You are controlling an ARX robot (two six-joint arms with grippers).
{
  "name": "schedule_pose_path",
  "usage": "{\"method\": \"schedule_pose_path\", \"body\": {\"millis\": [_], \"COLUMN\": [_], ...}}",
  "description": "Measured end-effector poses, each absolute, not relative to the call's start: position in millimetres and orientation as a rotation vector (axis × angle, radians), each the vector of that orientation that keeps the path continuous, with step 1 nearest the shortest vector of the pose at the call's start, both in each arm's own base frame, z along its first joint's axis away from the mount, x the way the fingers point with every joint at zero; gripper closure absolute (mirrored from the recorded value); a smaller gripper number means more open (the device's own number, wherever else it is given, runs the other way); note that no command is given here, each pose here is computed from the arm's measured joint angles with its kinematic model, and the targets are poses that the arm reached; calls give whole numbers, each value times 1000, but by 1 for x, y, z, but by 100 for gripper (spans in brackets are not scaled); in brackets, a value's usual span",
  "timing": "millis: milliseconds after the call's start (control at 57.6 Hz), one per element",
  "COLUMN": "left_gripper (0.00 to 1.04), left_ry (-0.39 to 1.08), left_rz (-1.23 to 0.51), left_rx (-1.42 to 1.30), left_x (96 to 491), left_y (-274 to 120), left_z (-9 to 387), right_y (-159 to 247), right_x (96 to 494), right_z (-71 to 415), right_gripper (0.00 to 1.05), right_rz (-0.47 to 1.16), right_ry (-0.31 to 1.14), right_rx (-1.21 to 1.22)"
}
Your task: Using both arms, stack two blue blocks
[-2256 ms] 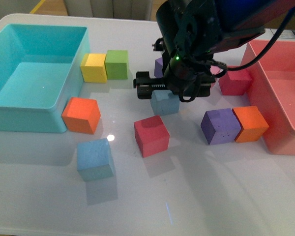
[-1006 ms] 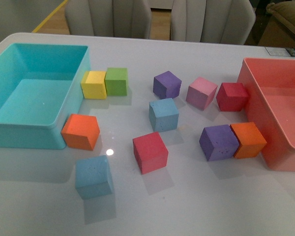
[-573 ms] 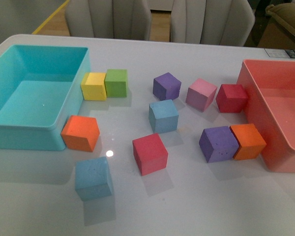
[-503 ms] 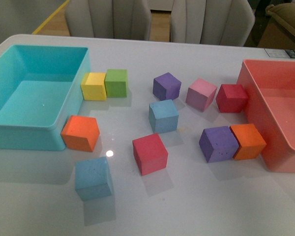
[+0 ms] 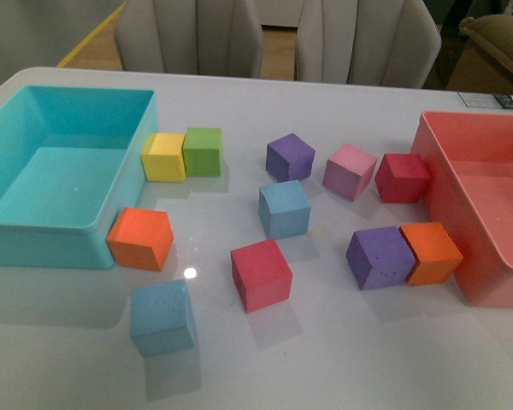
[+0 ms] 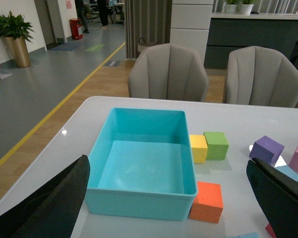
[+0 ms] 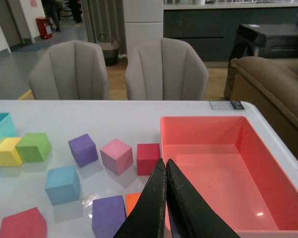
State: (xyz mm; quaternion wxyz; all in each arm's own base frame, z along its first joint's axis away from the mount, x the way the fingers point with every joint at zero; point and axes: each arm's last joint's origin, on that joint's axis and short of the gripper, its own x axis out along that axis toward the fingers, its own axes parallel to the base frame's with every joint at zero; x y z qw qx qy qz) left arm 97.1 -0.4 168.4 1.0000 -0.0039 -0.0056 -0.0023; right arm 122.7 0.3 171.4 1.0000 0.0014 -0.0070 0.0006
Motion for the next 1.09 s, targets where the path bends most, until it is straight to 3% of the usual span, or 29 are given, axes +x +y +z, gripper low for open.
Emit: {"method": "schedule_pose_path", "body": {"millis": [1006, 1093], "left_gripper": [9, 9], "left_ry": [-11, -11], "left_rz": [-4, -5], "left_rx": [-8, -8], "left_x": [97, 97], "left_y": [0, 0], "left_z": [168, 168], "right_y": [0, 0], "right_x": [97, 97], "right_z": [168, 168], "right_gripper": [103, 88], "right_rz": [1, 1], "right_ry": [-10, -11], "right_rx": [3, 3]}}
